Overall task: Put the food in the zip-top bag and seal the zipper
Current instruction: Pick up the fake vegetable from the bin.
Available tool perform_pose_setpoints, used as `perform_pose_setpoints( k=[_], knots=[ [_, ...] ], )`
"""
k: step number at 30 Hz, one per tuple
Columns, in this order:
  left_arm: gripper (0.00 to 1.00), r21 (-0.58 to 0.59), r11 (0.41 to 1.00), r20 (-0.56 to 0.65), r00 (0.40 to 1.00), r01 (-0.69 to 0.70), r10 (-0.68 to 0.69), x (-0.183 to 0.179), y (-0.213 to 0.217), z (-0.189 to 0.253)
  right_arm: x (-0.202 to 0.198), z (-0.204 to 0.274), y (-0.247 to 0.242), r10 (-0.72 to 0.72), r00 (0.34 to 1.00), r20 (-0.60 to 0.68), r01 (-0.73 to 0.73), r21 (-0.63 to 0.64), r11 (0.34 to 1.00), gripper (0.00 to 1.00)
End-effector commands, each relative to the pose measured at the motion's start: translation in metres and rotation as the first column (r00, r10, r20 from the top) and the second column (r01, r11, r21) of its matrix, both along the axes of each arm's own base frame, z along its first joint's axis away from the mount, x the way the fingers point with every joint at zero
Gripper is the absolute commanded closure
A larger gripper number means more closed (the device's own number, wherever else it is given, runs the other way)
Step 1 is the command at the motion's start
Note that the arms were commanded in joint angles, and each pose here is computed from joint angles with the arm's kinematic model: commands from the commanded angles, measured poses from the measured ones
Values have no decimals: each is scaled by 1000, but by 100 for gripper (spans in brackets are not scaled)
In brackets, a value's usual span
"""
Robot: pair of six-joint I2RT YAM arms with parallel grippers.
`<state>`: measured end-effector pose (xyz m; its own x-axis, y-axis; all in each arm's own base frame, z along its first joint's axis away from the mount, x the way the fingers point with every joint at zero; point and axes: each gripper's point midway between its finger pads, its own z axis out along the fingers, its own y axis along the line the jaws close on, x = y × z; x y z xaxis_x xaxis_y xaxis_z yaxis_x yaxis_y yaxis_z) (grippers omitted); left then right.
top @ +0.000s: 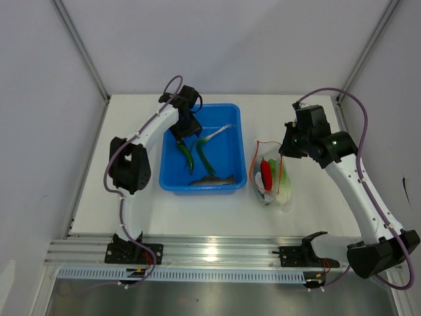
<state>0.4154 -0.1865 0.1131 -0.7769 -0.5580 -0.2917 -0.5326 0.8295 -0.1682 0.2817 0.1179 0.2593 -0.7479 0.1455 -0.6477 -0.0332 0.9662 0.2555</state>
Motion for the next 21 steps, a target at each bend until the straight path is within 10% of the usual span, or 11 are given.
perform_pose_setpoints(
  k=[1,21],
  knots=[
    [36,36,995,-41,995,-92,94,0,5,-4,7,1,5,18,1000,26,-18,10,1000,100],
    [37,134,973,-204,956,-187,211,-31,20,-79,1,9,4,22,998,50,-24,28,999,100]
  ],
)
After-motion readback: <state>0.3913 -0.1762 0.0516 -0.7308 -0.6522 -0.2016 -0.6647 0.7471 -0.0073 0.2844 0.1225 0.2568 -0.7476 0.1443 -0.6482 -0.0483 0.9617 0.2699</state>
